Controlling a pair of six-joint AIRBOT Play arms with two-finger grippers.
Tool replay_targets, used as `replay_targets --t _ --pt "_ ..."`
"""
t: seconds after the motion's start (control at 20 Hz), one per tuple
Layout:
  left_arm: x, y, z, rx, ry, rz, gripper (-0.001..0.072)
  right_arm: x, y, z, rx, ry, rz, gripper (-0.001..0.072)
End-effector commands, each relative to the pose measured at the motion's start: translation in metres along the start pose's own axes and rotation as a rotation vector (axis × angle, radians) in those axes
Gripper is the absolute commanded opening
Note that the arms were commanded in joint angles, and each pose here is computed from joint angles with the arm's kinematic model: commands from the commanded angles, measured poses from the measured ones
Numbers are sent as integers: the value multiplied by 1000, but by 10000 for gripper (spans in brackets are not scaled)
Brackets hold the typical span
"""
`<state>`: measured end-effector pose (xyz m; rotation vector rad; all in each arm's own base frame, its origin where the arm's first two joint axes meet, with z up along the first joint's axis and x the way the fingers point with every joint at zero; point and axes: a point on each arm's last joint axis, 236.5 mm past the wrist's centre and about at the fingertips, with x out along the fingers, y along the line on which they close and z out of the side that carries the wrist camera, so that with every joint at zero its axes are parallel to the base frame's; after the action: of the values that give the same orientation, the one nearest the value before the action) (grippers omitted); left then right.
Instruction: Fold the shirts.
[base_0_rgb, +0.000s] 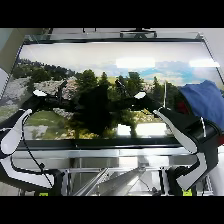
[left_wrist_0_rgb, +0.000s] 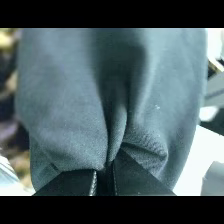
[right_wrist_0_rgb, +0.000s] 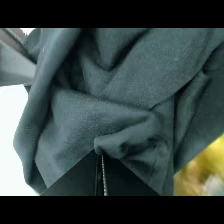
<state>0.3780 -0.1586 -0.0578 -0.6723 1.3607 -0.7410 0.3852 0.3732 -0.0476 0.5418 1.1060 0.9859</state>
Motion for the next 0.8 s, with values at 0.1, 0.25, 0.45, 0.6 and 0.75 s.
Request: replay_targets --t 0.1,0.25,0.45,0.6,0.75 --pt "-68 -82 7 57 -101 -229 8 -84 48 61 -127 -156 26 14" --pt "-135 -179 8 216 -263 -405 8 -172 126 102 -297 -338 52 14" --pt "-183 -291 -33 505 -297 -471 8 -267 256 98 -576 -535 103 14" --pt "-190 -338 -62 679 -320 -424 8 -293 280 78 -659 -555 42 15" --pt "-171 -317 -60 687 -340 -208 8 -274 241 60 -567 -413 -57 15"
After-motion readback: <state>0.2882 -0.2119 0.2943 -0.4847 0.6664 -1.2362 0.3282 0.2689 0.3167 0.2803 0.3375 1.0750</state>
